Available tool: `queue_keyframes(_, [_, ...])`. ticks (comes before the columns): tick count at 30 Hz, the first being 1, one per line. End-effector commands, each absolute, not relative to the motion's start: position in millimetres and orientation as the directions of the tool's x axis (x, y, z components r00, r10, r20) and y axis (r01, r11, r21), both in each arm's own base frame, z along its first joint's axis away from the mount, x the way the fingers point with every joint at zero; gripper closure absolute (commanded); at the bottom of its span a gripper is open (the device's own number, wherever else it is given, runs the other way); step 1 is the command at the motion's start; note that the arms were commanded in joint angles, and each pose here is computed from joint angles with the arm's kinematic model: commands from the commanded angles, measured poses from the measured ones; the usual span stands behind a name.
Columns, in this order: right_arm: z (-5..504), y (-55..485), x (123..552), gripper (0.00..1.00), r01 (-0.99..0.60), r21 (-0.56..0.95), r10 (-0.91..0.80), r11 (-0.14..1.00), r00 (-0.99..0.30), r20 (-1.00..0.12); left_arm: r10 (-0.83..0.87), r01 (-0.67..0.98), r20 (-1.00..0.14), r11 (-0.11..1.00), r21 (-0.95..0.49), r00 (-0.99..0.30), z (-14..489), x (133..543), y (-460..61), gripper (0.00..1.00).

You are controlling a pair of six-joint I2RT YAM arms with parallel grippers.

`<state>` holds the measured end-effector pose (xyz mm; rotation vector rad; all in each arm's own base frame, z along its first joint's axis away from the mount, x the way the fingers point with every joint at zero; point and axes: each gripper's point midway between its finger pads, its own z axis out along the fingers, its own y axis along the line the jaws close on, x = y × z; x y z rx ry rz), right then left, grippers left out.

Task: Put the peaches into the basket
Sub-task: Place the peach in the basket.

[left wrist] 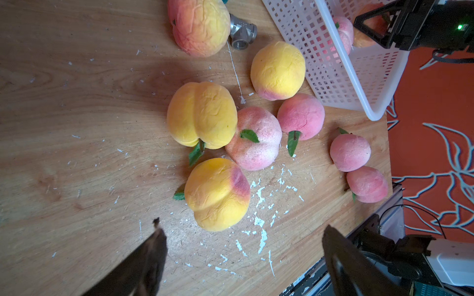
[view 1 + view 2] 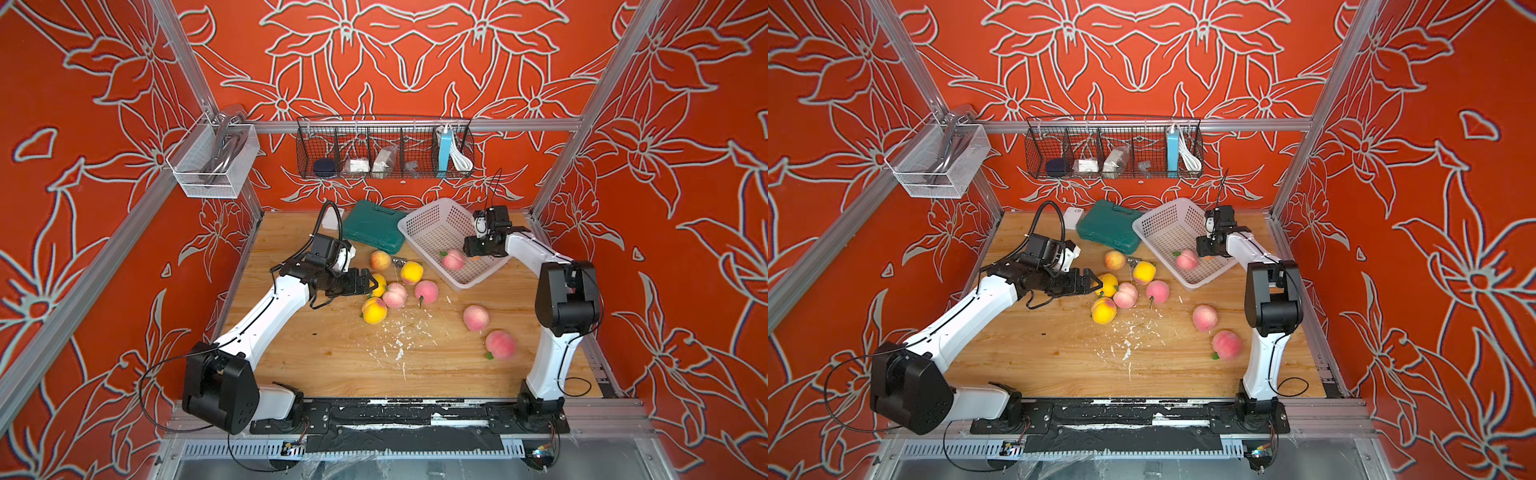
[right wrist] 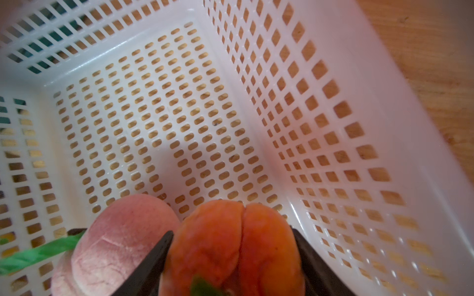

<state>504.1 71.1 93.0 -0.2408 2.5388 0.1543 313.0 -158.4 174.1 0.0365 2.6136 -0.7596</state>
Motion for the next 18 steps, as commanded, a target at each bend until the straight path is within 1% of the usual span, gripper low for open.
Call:
queue_keyframes(1, [92, 67, 511, 0.40, -0.187, 0.053, -0.126, 0.981, -0.821, -0.557, -0.079, 0.152, -0.401, 0.845, -0.513, -0.913, 172, 315, -159, 0.11])
queue_keyframes(18, [67, 64, 512, 0.40, -0.165, 0.056, -0.115, 0.985, -0.857, -0.502, -0.079, 0.158, -0.392, 0.829, -0.537, -0.916, 170, 314, -164, 0.10])
